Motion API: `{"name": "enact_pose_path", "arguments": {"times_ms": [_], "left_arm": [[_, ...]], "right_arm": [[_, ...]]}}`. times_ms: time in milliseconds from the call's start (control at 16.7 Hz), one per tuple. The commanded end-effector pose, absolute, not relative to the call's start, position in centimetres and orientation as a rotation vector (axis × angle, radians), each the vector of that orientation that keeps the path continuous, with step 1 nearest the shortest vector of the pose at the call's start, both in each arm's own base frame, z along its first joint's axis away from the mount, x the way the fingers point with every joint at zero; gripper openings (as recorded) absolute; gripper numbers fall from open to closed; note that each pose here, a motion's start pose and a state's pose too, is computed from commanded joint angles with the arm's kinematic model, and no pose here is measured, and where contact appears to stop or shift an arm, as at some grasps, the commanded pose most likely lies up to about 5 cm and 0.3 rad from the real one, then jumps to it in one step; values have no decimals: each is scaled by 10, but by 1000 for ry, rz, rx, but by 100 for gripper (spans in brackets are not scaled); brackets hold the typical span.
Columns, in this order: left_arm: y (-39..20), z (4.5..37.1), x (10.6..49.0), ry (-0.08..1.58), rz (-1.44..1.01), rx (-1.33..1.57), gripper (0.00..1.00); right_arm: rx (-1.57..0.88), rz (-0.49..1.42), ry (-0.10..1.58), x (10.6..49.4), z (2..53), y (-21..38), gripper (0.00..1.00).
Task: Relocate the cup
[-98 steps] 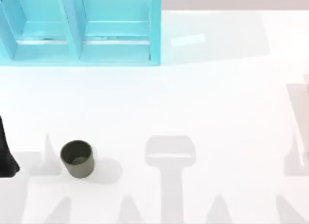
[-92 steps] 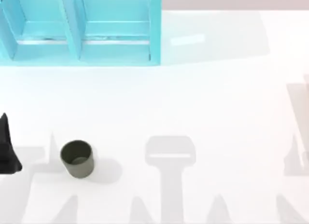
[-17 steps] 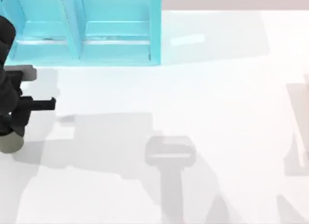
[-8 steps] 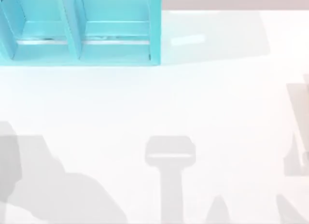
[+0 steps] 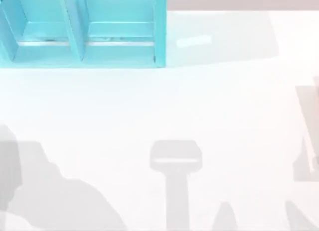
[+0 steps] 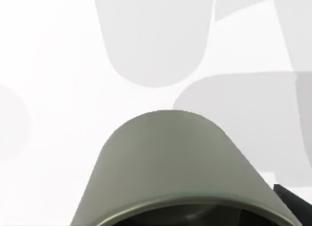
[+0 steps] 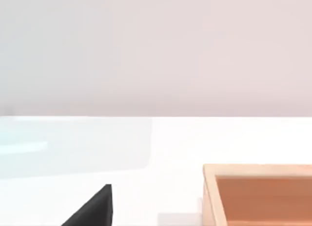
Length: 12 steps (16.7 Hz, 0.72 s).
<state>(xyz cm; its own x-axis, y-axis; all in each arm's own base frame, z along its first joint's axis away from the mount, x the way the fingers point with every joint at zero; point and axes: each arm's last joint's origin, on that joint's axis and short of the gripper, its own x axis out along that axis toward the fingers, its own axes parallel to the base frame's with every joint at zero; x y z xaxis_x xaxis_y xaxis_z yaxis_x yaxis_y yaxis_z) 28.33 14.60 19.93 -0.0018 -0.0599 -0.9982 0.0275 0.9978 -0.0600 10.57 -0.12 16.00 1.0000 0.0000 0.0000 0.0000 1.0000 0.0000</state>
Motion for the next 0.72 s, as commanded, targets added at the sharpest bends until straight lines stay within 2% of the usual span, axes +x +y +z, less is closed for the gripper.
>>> {"name": "enact_pose_path", "arguments": {"times_ms": [420, 660, 720], "left_arm": [[153, 147, 283, 1553, -56, -27, 0], [153, 145, 283, 1553, -58, -26, 0], [153, 145, 283, 1553, -58, -26, 8]], "right_arm": [[0, 0, 0, 106, 160, -1, 100], [0, 0, 0, 106, 160, -1, 100], [0, 0, 0, 106, 160, -1, 100]]}}
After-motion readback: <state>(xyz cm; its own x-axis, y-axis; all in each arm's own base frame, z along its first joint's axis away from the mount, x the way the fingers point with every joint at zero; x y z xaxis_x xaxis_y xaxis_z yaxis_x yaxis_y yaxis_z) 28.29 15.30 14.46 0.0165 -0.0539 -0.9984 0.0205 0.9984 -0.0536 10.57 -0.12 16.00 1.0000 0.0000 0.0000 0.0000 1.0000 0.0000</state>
